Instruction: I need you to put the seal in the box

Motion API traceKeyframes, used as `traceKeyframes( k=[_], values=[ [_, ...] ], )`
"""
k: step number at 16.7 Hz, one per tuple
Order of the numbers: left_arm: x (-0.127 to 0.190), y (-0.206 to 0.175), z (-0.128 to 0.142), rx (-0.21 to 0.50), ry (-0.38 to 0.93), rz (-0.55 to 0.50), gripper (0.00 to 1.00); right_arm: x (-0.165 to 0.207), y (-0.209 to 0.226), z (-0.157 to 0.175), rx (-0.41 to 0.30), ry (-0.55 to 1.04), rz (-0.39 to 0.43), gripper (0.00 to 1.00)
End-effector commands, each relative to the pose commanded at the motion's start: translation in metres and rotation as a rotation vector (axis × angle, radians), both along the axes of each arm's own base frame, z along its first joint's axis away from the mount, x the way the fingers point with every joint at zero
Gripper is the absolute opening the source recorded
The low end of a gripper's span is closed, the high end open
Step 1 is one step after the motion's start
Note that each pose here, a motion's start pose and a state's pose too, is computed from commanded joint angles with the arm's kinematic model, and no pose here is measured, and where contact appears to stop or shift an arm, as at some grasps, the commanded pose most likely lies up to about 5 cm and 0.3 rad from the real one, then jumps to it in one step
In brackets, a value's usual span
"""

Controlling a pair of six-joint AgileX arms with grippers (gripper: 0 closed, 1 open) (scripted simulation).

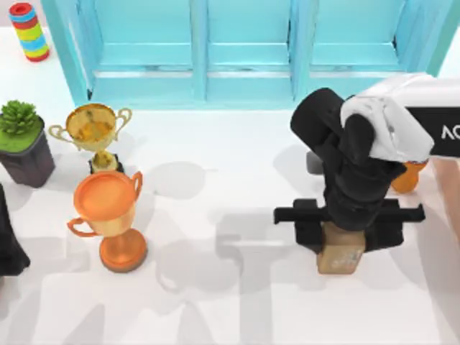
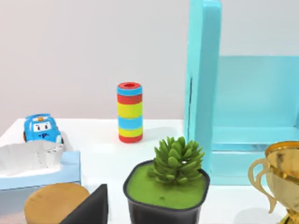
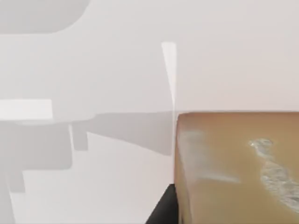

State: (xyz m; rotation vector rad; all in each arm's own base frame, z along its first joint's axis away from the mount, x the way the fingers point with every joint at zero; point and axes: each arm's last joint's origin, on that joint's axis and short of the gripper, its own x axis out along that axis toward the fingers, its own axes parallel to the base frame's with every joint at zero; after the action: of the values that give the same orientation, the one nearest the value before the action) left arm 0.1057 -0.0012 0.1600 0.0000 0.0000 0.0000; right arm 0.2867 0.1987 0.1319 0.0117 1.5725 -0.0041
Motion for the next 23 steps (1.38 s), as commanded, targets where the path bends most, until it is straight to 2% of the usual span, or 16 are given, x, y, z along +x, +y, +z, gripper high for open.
traceKeyframes(
  k=[11,19,23],
  values=[
    [0.000,0.000,0.000,0.000,0.000,0.000,1.00,0.001,0.001,0.005,0.004,-0.003,0.002,0.00],
    [0.000,0.000,0.000,0.000,0.000,0.000,1.00,0.003,0.001,0.072,-0.020,0.022,-0.009,0.00],
    [0.000,0.000,0.000,0.000,0.000,0.000,1.00,0.001,-0.001,0.101,0.001,-0.003,-0.003,0.00]
  ],
)
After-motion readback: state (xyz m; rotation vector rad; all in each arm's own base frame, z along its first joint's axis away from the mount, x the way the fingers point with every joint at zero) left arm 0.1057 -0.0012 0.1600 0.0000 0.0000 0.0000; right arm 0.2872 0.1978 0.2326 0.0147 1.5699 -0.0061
